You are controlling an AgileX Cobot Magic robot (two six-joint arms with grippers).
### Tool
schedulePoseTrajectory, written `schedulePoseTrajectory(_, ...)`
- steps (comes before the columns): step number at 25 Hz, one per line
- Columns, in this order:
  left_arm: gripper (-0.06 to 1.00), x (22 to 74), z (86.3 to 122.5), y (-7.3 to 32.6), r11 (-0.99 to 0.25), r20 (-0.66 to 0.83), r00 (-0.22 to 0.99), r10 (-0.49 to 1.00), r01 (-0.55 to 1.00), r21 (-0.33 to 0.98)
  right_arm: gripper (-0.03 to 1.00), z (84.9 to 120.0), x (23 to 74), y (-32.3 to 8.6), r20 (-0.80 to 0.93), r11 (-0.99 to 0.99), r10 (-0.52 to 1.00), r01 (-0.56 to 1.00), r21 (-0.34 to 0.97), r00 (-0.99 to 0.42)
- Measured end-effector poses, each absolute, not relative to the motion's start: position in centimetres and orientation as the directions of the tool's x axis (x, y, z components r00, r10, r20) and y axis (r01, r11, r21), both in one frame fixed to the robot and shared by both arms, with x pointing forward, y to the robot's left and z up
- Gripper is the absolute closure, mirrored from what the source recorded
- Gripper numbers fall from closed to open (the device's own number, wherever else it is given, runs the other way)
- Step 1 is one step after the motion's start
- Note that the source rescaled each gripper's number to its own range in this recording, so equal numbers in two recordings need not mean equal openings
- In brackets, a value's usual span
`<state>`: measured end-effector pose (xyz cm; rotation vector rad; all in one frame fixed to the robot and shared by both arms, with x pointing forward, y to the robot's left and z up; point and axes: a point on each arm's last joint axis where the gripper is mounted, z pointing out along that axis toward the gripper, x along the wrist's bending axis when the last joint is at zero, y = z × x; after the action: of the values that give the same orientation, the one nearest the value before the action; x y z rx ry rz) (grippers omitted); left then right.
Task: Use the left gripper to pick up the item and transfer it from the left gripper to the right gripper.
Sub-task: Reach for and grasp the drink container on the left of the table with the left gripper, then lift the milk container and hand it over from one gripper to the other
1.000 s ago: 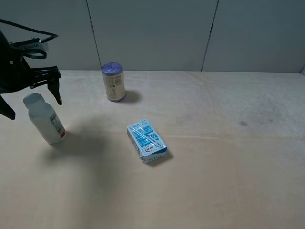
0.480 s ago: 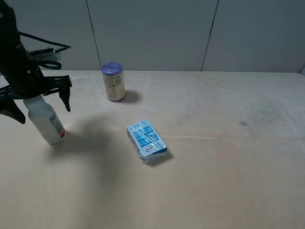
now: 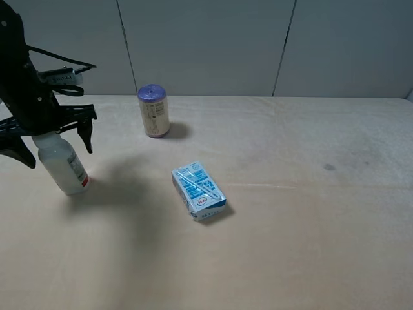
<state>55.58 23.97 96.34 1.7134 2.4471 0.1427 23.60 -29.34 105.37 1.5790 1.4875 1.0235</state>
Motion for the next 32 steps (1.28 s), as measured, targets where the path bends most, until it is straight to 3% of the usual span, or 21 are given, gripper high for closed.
schedulePoseTrajectory(2,0.69,55.6,96.3,24.0,0.339,-0.063,-0.333,0.941,0.926,0.164,-0.03,105.4,23.6,-29.3,0.068,-0.069,0.998,0.42,0.905,0.016)
schedulePoseTrajectory(3,0.94,55.6,96.3,24.0,0.336,-0.059,-0.331,0.942,0.927,0.164,-0.03,105.4,23.6,-29.3,0.068,-0.069,0.998,0.42,0.905,0.016)
schedulePoseTrajectory(4,0.91,55.6,96.3,24.0,0.336,-0.059,-0.331,0.942,0.927,0.164,-0.03,105.4,23.6,-29.3,0.068,-0.069,0.998,0.42,0.905,0.016)
schedulePoseTrajectory(15,0.91,55.6,96.8,24.1,0.332,-0.05,-0.329,0.943,0.929,0.163,-0.03,105.4,23.6,-29.3,0.068,-0.069,0.998,0.42,0.905,0.017)
schedulePoseTrajectory(32,0.91,54.7,104.6,23.9,0.331,-0.132,-0.307,0.942,0.916,0.226,-0.03,105.4,23.6,-29.3,0.069,-0.07,0.997,0.421,0.904,0.017)
